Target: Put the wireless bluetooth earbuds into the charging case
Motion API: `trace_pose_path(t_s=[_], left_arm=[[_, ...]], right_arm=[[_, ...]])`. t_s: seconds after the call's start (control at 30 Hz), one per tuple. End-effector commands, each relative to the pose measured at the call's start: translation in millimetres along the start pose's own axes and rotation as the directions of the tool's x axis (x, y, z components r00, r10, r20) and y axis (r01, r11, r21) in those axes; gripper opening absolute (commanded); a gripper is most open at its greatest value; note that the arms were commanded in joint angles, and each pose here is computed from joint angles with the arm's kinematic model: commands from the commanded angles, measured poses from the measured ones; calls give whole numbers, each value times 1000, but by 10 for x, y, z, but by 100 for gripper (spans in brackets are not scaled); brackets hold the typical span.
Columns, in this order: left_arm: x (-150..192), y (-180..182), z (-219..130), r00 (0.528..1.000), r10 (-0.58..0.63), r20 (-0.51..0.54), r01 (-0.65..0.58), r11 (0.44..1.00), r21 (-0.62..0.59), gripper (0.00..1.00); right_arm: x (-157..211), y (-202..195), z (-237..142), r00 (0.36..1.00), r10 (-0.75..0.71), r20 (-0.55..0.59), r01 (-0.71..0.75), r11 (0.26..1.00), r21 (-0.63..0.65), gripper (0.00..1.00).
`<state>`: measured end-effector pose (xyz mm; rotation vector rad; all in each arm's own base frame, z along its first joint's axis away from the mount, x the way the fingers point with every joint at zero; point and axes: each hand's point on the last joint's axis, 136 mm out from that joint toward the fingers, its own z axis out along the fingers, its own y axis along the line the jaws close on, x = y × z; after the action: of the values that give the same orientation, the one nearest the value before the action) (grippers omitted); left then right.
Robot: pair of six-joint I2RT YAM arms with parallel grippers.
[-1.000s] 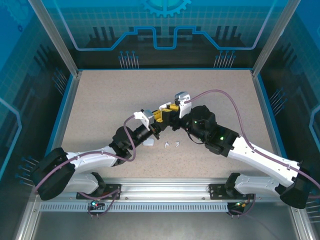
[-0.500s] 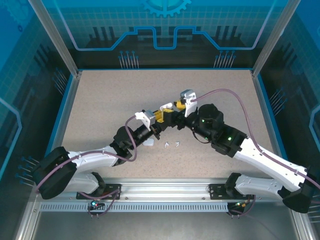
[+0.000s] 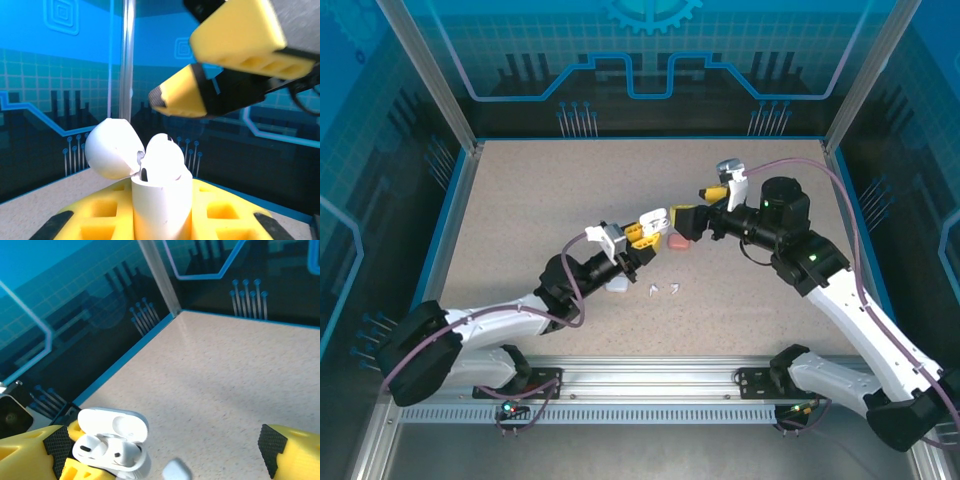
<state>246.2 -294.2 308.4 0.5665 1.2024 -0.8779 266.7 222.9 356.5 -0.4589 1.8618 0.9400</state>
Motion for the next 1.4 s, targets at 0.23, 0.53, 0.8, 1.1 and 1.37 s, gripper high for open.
trace_pose_path(t_s=[0.23,0.53,0.8,1.1,1.37], left_arm=[[-227,-266,-134,997,-48,59,36,980,197,4],[-218,-210,-115,994,-81,67,67,979,194,4],[-159,-142,-91,994,-100,51,90,981,174,4],[-94,-61,-96,993,-114,34,108,984,142,4],[-62,-23,-87,993,-118,20,115,985,127,4]], right_arm=[[158,442,57,987,82,-137,-125,930,-345,100],[258,690,177,980,39,-195,-121,896,-427,100],[145,853,107,985,0,-171,-83,875,-476,89],[124,881,30,987,-34,-156,-43,885,-463,80],[150,882,-21,987,-50,-155,-27,889,-457,78]])
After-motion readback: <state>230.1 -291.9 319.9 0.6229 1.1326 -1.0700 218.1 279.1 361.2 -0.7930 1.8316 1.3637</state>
